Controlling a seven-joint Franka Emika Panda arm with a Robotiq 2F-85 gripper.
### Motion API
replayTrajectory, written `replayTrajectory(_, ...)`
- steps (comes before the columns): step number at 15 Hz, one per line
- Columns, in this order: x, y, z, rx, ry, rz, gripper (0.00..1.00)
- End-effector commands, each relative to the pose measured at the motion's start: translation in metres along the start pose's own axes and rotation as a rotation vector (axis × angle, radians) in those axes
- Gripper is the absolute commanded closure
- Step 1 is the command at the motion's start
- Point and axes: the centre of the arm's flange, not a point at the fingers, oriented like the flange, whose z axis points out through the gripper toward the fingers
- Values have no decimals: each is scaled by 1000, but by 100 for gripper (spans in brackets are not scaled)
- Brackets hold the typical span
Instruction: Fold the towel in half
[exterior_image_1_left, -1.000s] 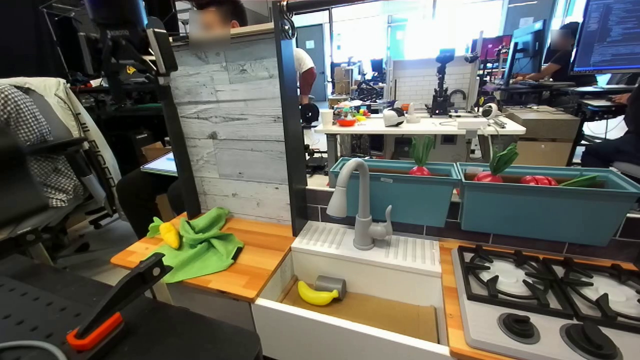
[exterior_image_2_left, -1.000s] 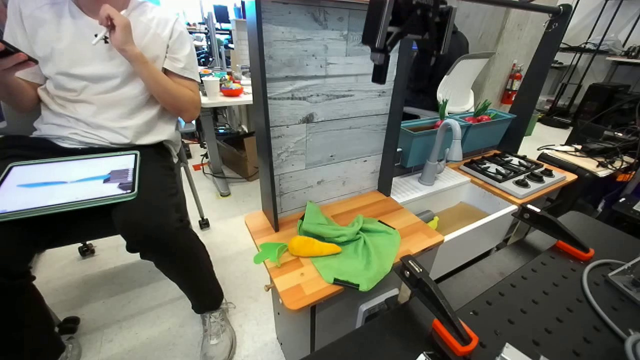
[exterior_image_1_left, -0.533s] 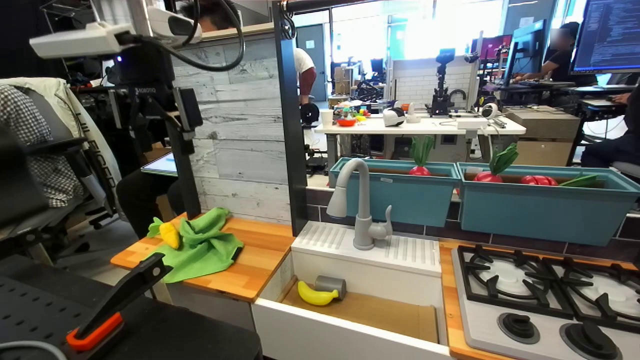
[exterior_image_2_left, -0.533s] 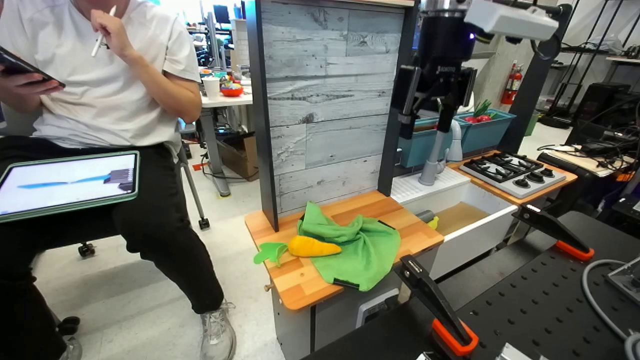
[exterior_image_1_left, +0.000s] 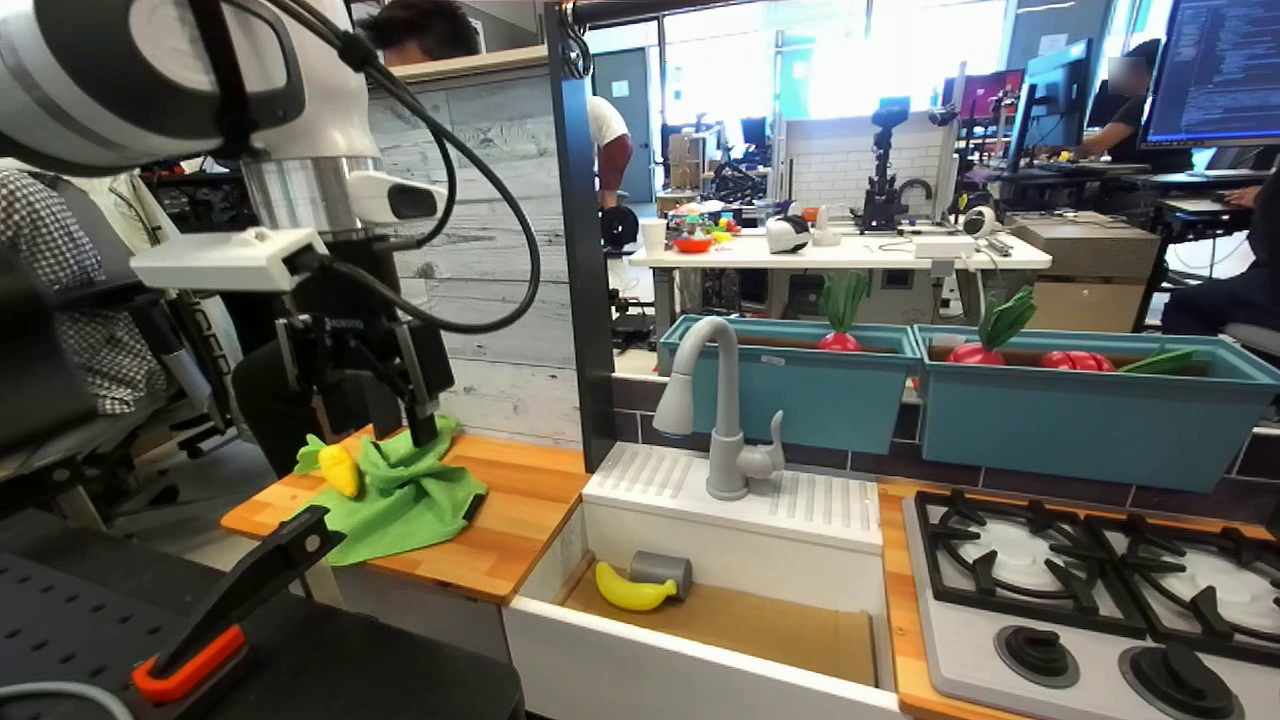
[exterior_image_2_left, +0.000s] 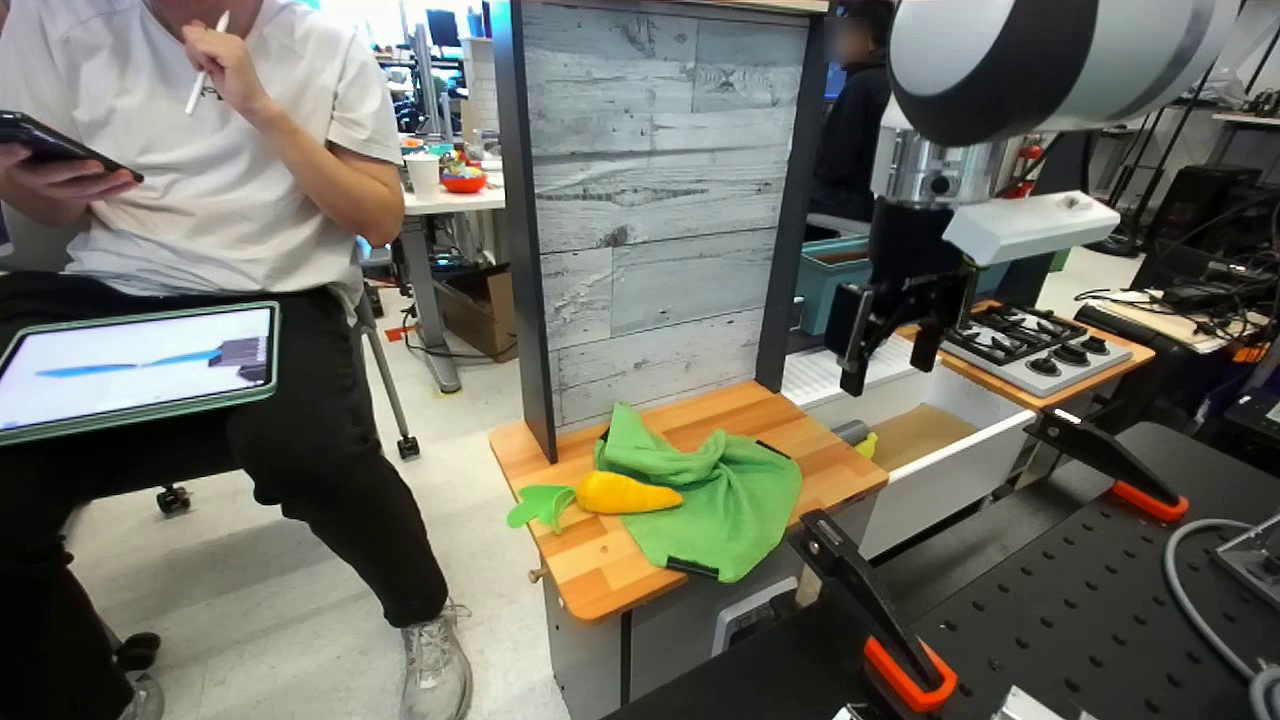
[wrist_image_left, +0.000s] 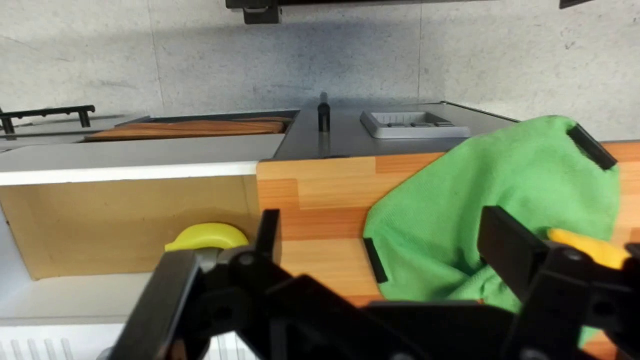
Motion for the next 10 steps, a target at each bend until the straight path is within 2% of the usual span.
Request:
replayTrajectory(1,14,14,46,-26,2,32,0)
replayTrajectory(7,32,23,103,-47,-15,63,0)
replayTrajectory(10,47,18,125,-52,5,95,0)
